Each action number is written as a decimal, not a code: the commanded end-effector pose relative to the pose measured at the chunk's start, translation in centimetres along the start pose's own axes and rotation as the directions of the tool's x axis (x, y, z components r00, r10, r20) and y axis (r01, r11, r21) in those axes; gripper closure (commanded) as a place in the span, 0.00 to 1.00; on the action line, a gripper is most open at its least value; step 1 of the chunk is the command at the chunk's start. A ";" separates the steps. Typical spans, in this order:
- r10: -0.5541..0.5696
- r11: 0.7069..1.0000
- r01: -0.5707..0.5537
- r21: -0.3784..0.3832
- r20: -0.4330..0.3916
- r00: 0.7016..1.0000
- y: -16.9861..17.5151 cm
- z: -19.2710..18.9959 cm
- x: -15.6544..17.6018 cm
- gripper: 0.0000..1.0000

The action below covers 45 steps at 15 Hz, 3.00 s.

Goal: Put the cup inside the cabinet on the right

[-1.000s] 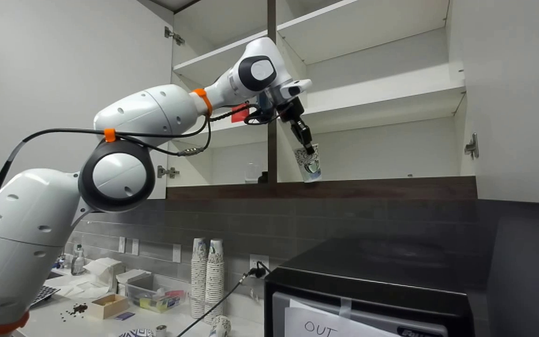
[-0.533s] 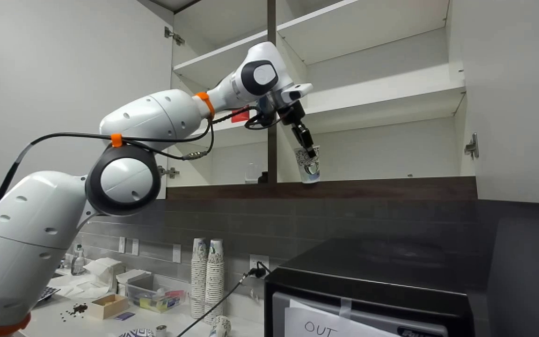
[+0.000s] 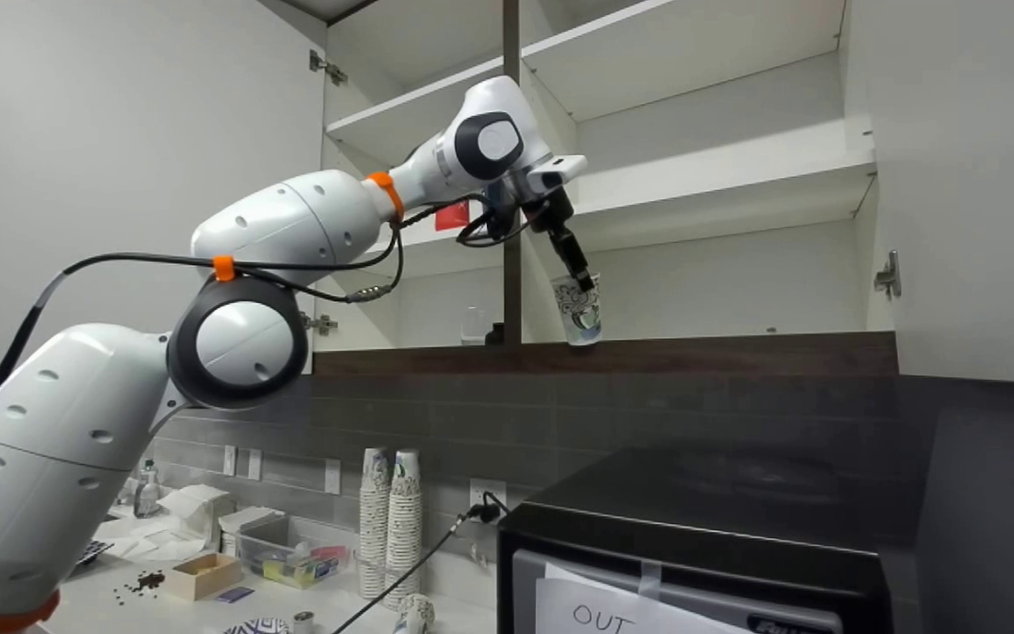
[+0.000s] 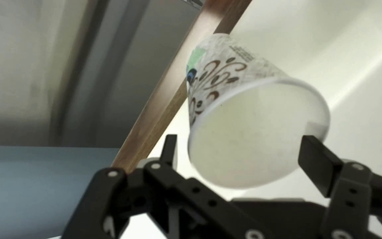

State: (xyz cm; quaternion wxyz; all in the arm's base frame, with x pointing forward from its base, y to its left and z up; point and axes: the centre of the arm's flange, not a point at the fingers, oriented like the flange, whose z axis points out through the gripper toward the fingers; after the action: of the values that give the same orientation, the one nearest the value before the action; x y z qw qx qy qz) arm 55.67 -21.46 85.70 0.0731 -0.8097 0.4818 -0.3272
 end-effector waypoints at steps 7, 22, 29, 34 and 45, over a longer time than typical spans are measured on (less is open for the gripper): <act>0.235 0.972 -0.235 0.008 -0.003 0.972 -4.0 0.8 2.3 0.00; 0.465 0.865 -0.469 0.179 0.067 0.883 -5.0 1.2 2.2 0.00; 0.452 0.870 -0.452 0.199 0.048 0.891 -4.8 2.1 2.3 0.00; 0.440 0.881 -0.438 0.177 0.027 0.897 -3.8 1.7 2.7 0.00; 0.341 0.940 -0.340 0.027 -0.022 0.940 -1.9 1.9 2.8 0.00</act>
State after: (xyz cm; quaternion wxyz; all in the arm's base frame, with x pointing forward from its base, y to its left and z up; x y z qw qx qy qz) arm 58.51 -22.32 84.74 0.1596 -0.6950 0.6090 -0.3474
